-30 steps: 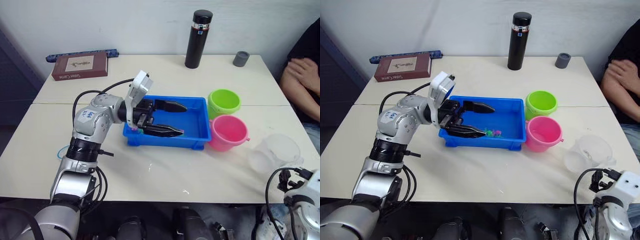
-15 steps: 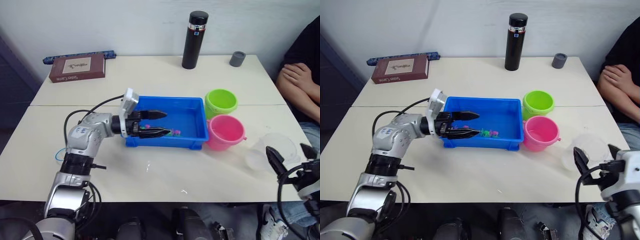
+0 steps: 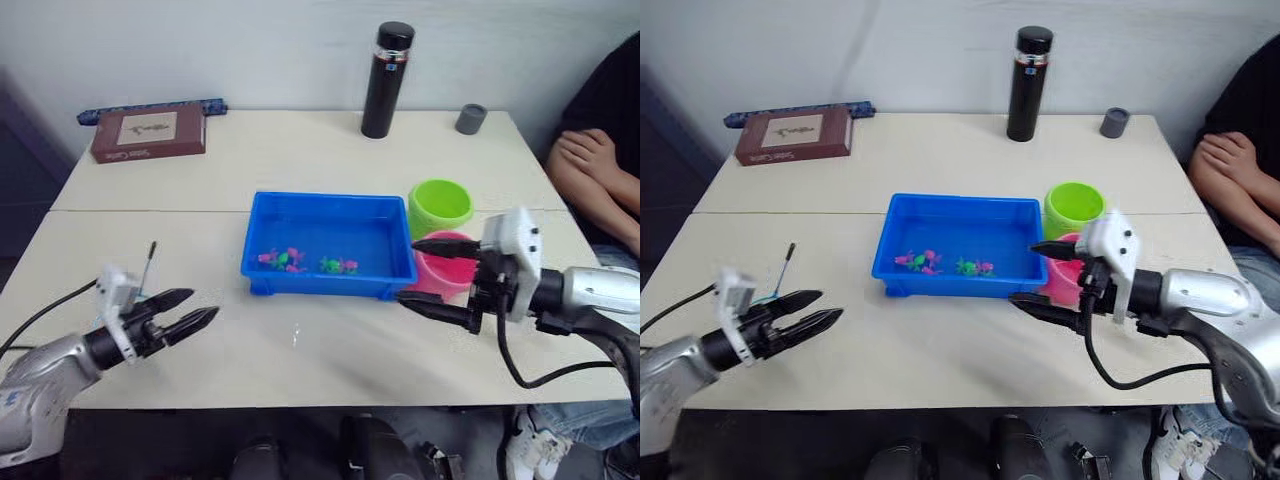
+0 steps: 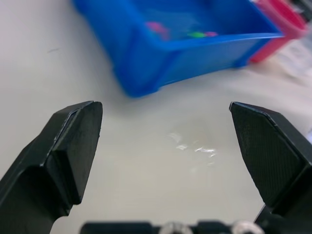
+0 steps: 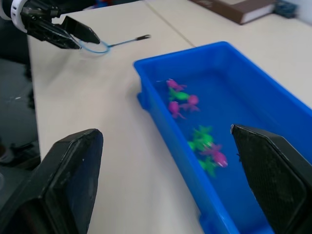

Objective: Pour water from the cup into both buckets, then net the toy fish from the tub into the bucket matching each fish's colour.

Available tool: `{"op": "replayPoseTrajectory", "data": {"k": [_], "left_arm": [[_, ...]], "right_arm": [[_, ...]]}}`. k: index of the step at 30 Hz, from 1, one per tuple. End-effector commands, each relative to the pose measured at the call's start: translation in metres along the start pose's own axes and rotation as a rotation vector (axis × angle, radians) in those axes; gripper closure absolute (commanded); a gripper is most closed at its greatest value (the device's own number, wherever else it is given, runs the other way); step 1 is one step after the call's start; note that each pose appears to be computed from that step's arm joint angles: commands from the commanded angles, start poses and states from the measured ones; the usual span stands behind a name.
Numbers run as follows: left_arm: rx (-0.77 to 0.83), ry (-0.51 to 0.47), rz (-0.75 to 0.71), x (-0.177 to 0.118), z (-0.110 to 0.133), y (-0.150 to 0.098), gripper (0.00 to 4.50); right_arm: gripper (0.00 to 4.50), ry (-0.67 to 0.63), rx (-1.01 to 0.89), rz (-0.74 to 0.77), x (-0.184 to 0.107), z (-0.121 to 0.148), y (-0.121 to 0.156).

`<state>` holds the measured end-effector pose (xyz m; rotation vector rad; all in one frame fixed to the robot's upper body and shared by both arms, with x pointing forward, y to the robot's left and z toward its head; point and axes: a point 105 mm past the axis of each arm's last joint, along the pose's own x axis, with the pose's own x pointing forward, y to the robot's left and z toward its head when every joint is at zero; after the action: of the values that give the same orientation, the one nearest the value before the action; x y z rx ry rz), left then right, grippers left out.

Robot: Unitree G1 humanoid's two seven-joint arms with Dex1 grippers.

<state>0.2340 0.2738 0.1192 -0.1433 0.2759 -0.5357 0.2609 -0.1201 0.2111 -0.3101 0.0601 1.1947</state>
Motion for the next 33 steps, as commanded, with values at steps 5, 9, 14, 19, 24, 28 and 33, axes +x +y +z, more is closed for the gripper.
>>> {"op": "replayPoseTrajectory", "data": {"k": [5, 9, 14, 19, 24, 28, 33], "left_arm": [[0.022, 0.041, 0.273, -0.066, -0.017, 0.026, 0.00], [0.036, 0.117, 0.305, -0.068, -0.019, 0.043, 0.00], [0.048, 0.205, 0.313, -0.031, 0.013, 0.077, 0.00], [-0.015, 0.299, 0.369, 0.012, 0.040, 0.101, 0.00], [-0.065, 0.374, 0.426, 0.037, 0.050, 0.118, 0.00], [-0.036, 0.455, 0.448, 0.051, 0.047, 0.127, 0.00], [-0.001, 0.505, 0.511, 0.062, 0.040, 0.140, 0.00]], "right_arm": [[0.05, -0.048, -0.042, 0.135, 0.017, 0.010, 0.004], [0.05, -0.054, -0.033, 0.150, 0.019, 0.008, 0.008], [0.05, -0.039, -0.026, 0.139, 0.018, -0.001, 0.019], [0.05, -0.044, -0.023, 0.108, 0.016, -0.004, 0.030], [0.05, -0.040, -0.033, 0.090, 0.014, -0.006, 0.039], [0.05, -0.034, -0.055, 0.058, 0.013, -0.005, 0.039], [0.05, -0.047, -0.083, 0.018, 0.012, 0.001, 0.035]]}}
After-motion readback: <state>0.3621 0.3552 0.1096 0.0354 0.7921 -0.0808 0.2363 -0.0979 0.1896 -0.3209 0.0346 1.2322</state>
